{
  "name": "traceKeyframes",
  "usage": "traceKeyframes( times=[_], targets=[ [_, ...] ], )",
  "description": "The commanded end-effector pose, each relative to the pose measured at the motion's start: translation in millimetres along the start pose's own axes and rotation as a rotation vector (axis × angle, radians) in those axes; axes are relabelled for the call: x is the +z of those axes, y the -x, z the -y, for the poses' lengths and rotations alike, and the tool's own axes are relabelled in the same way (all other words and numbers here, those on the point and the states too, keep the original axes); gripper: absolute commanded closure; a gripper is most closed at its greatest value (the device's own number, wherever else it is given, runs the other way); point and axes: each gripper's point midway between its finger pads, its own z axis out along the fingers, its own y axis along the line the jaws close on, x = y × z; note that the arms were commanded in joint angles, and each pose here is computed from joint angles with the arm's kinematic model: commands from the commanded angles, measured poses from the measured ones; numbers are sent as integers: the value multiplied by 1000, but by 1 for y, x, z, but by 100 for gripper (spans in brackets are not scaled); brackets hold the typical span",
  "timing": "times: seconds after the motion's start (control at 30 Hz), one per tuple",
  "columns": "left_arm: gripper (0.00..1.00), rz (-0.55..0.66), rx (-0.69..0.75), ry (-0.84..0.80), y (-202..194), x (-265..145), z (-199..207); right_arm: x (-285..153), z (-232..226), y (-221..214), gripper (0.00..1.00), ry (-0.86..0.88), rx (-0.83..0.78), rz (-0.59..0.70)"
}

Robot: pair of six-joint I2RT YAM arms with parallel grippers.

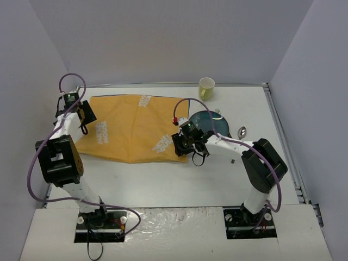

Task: Set the dinner table for one person

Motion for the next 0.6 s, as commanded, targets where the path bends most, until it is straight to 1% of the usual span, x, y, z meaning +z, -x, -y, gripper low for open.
traceKeyframes(
  times=[0.0,0.17,0.27,0.33,0.47,0.57],
  targets=[
    [46,111,7,-69,48,18,18,2,-7,13,58,21,-32,61],
    [54,79,-1,-127,47,49,32,7,-2,2,58,5,-57,38],
    [57,66,-3,-146,44,62,36,9,1,-7,59,-3,-63,21],
    [63,44,-9,-155,39,74,39,8,3,-12,59,-7,-69,11],
    [65,-5,-18,-144,27,94,37,9,9,-24,59,-18,-71,-13],
    [66,-38,-21,-79,22,111,24,4,15,-29,59,-32,-64,-17]
  ],
)
